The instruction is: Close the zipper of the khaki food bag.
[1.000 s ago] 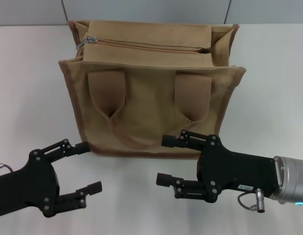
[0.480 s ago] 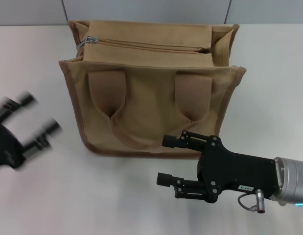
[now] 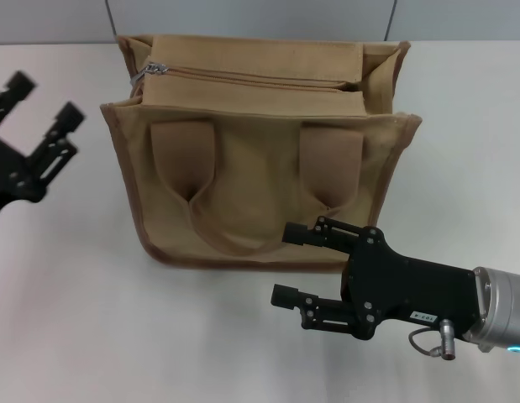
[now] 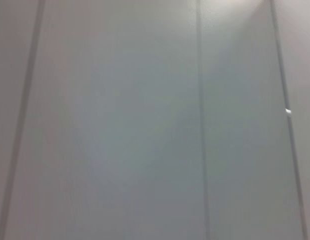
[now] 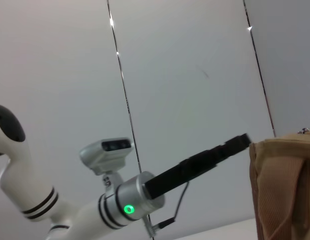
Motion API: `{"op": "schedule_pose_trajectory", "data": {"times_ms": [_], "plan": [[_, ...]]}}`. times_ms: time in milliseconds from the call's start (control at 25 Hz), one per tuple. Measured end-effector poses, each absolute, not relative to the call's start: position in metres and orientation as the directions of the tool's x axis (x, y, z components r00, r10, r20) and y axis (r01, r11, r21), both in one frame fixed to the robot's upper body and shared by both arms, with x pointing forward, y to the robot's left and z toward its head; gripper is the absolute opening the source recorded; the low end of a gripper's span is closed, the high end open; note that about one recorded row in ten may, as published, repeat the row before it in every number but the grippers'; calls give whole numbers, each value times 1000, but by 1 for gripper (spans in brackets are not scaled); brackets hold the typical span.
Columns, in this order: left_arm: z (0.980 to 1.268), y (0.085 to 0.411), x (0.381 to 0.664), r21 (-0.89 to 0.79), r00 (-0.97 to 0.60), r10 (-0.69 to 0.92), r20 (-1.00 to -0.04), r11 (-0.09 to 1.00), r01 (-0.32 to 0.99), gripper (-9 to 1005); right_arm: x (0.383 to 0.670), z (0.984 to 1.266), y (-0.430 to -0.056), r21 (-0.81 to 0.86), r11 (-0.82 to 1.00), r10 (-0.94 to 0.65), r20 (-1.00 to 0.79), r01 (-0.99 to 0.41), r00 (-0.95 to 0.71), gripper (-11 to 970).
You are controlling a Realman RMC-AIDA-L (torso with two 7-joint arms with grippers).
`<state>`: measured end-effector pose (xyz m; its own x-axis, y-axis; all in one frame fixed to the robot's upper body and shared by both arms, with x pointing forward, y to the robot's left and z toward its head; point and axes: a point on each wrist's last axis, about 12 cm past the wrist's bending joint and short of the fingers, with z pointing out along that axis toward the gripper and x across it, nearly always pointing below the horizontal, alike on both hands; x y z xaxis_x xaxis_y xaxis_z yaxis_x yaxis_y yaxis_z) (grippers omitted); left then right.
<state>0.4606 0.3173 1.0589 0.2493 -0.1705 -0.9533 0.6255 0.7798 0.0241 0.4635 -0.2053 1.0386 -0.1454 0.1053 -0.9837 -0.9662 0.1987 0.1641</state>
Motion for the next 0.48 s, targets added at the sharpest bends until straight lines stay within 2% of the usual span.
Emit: {"op": "schedule_pose_trajectory", "data": {"times_ms": [240, 400, 480], "plan": [[1061, 300, 489, 81, 182, -80, -980, 677, 732, 663, 463, 1038, -206, 167, 203, 105, -983, -965, -148, 749], [1063, 295, 502, 72, 134, -48, -990, 647, 759, 584, 463, 1038, -206, 167, 204, 106, -983, -964, -148, 749], [1064, 292, 508, 61, 112, -41, -993, 631, 773, 576, 463, 1038, -206, 167, 204, 106, -983, -965, -148, 749]]}}
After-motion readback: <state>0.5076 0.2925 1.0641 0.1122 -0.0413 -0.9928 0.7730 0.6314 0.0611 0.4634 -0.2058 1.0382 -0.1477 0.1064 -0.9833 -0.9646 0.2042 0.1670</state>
